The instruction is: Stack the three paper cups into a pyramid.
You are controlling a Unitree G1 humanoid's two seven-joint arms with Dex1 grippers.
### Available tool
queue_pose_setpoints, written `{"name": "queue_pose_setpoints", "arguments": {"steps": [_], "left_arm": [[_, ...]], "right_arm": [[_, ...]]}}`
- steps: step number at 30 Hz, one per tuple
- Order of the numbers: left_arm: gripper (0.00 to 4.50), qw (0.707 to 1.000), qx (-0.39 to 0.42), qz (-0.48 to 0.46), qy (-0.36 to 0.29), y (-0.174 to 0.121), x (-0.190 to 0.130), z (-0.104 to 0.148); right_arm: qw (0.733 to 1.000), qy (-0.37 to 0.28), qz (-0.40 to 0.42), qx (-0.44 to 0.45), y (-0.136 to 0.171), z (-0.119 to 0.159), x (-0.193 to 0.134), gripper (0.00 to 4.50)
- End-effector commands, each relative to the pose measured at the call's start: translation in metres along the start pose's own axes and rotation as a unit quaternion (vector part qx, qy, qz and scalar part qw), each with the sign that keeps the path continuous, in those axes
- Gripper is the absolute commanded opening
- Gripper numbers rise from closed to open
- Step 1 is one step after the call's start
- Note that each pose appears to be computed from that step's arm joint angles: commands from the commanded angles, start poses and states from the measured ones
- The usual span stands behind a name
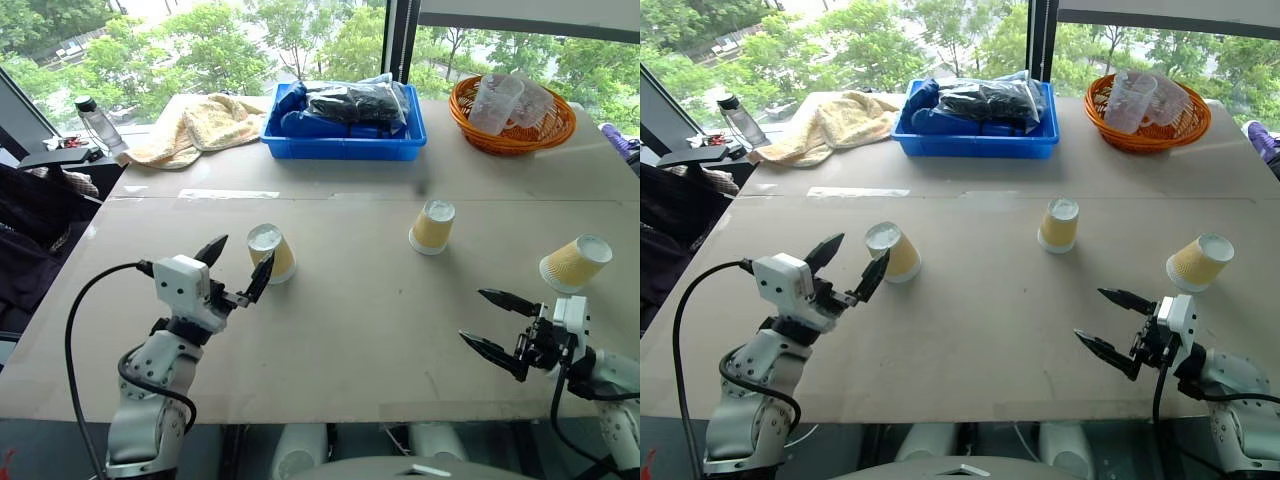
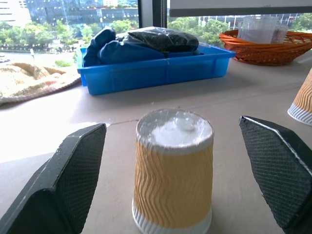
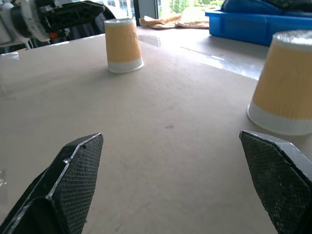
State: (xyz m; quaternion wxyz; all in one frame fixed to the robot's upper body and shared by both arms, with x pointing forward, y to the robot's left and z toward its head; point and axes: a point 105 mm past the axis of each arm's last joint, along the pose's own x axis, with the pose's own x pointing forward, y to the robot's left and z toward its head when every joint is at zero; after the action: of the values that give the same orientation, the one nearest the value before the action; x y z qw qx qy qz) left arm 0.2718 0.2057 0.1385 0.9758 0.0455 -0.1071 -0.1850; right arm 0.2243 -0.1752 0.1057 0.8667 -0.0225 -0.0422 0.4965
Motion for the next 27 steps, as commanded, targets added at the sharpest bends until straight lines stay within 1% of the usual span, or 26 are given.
{"name": "queue_pose_setpoints", "arguments": {"steps": [1, 7, 17, 20, 22, 23, 27], "left_arm": [[4.50, 1.000, 0.004, -0.020, 0.007, 0.000, 0.007, -0.003], [4.50, 0.998, 0.004, -0.047, 0.031, -0.003, 0.019, -0.015], [4.50, 0.996, 0.004, -0.075, 0.038, -0.006, 0.034, -0.021], [3.66, 0.996, 0.001, -0.078, 0.035, -0.005, 0.036, -0.020], [2.68, 0.996, 0.003, -0.081, 0.033, -0.005, 0.037, -0.019], [2.49, 0.996, 0.004, -0.082, 0.032, -0.005, 0.037, -0.019], [2.47, 0.994, 0.001, -0.105, 0.027, -0.012, 0.040, -0.015]], "right_arm": [[0.999, -0.024, 0.013, -0.021, 0.003, 0.020, 0.015, 4.42], [0.998, -0.047, 0.017, -0.036, 0.003, 0.042, 0.030, 4.42], [0.997, -0.061, 0.025, -0.025, 0.008, 0.047, 0.028, 4.42], [0.998, -0.061, 0.025, -0.024, 0.008, 0.044, 0.026, 4.50], [0.998, -0.060, 0.024, -0.024, 0.008, 0.043, 0.025, 4.50], [0.998, -0.060, 0.023, -0.024, 0.008, 0.043, 0.025, 4.50], [0.998, -0.058, 0.018, -0.025, 0.006, 0.041, 0.023, 4.50]]}}
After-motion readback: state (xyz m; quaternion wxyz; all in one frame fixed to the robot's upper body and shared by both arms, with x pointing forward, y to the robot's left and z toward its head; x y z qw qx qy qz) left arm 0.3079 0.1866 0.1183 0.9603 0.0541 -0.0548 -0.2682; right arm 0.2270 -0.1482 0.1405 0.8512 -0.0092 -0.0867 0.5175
